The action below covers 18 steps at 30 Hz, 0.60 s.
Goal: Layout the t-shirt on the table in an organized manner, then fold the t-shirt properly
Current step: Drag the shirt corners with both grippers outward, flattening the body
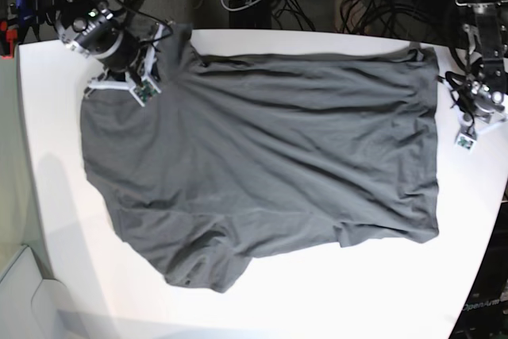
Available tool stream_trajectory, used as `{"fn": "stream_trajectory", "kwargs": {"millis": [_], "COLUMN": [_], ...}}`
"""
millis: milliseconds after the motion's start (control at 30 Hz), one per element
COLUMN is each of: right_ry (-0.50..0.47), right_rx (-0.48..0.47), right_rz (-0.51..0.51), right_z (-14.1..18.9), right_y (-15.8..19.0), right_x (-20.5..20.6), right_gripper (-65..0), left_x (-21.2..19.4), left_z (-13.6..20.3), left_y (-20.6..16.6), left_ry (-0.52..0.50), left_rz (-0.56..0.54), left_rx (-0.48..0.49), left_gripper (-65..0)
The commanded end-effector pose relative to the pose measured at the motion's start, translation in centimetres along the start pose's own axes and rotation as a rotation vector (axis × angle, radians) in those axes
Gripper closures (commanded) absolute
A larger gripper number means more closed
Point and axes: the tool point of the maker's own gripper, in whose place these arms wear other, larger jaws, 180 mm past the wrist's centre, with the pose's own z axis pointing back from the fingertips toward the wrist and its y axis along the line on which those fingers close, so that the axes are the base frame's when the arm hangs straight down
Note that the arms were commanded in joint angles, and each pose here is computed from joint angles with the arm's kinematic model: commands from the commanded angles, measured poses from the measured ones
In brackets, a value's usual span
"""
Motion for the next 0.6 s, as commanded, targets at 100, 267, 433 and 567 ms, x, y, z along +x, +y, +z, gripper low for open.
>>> {"fn": "stream_trajectory", "kwargs": {"millis": [100, 267, 433, 567], "right_ry": [-0.096, -0.164, -0.164, -0.11], "right_rx": [-0.051, -0.117, -0.147, -0.141], "right_rz": [0.034, 0.052, 0.048, 0.027], "right_z": [0.5, -0.4, -3.1, -6.0], "right_y": [-2.1, -5.6, -9.2, -12.2], "right_x": [3.6, 7.2, 9.4, 9.5], "right_gripper": [0.0, 0.0, 0.0, 0.0], "left_x": [4.5, 9.3, 11.4, 13.6], "left_z": [3.1, 4.7, 2.6, 1.0], "left_y": [2.1, -0.3, -5.9, -10.6], "left_ry": [-0.142, -0.237, -0.226, -0.231], "left_rz": [0.007, 0.085, 0.178, 0.224], "left_rx": [0.085, 0.046, -0.118, -0.254], "left_gripper": [-0.4, -0.4, -0.4, -0.4]}}
